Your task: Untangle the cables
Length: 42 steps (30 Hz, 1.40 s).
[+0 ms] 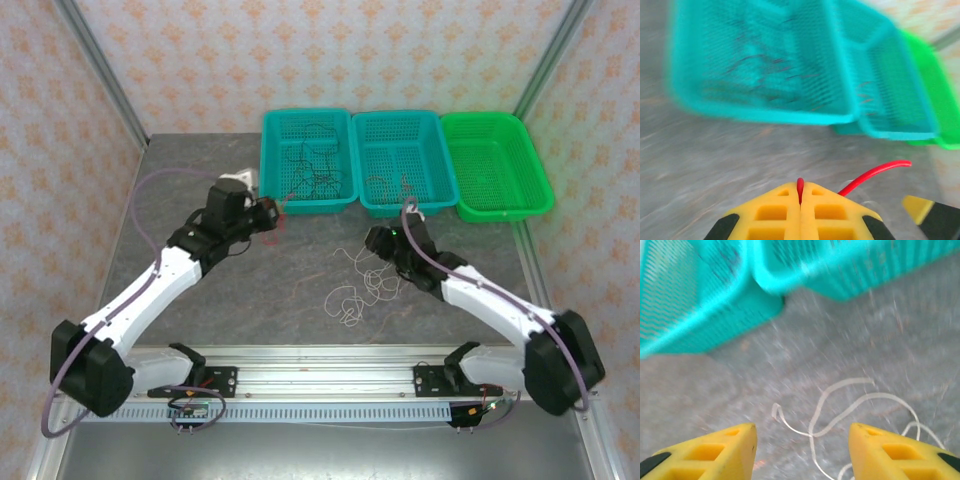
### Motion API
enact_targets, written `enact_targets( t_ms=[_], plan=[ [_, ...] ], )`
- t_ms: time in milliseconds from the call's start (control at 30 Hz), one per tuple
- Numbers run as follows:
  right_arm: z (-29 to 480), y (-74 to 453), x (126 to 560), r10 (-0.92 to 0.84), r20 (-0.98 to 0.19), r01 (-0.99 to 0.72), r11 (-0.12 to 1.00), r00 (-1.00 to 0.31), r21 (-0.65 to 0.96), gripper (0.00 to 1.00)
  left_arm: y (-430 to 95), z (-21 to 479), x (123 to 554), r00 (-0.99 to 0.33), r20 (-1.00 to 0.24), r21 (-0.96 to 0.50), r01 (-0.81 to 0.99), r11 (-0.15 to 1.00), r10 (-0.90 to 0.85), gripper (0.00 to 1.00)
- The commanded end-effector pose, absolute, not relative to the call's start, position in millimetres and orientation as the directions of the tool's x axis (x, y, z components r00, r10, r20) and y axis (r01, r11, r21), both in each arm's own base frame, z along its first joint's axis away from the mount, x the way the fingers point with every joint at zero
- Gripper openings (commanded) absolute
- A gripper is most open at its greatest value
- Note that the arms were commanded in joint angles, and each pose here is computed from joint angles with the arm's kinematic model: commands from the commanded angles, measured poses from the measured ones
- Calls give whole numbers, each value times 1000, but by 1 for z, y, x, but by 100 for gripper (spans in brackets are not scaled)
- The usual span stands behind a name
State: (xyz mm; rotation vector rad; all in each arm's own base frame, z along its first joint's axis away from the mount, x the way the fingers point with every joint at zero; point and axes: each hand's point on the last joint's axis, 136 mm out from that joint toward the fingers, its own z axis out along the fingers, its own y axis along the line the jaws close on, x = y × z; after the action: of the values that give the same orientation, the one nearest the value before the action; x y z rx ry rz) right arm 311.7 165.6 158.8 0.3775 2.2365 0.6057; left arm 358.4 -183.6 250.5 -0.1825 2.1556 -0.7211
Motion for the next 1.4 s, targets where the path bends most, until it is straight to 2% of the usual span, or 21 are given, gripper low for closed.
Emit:
enact_targets(
  t_ms=[0, 167, 267, 500, 667, 833, 933, 1167, 1267, 1367],
  plan=[
    [199, 136, 314, 470, -706, 107, 863, -530, 494, 51, -232, 309, 388, -548, -737, -607, 276, 746, -397, 0],
    [216, 99, 297, 534, -744, 187, 843, -401, 504, 51, -297, 328, 428, -520, -763, -602, 358, 714, -383, 0],
    [213, 86, 285, 560, -744, 209, 828, -365, 521, 51, -336, 323, 458, -499, -794, -563, 384, 732, -349, 0],
    [203, 79, 272, 576, -724, 229, 817, -381, 529, 53, -399, 254, 529, -504, -822, -488, 387, 782, -264, 0],
    [197, 78, 269, 571, -720, 235, 820, -393, 522, 53, -418, 219, 553, -518, -831, -440, 386, 811, -204, 1],
    [191, 76, 269, 576, -717, 249, 817, -394, 520, 53, -425, 228, 554, -515, -834, -439, 408, 800, -195, 29],
    [189, 78, 271, 574, -716, 249, 818, -396, 518, 54, -422, 243, 550, -498, -846, -430, 422, 798, -193, 40],
    [177, 85, 278, 509, -727, 244, 860, -460, 448, 55, -377, 302, 507, -399, -885, -416, 448, 791, -240, 40],
    [165, 96, 283, 439, -724, 216, 897, -531, 386, 56, -343, 317, 474, -366, -901, -387, 442, 810, -231, 41],
    [150, 110, 292, 363, -706, 179, 929, -608, 324, 57, -315, 310, 440, -363, -917, -325, 448, 833, -163, 40]
  ],
)
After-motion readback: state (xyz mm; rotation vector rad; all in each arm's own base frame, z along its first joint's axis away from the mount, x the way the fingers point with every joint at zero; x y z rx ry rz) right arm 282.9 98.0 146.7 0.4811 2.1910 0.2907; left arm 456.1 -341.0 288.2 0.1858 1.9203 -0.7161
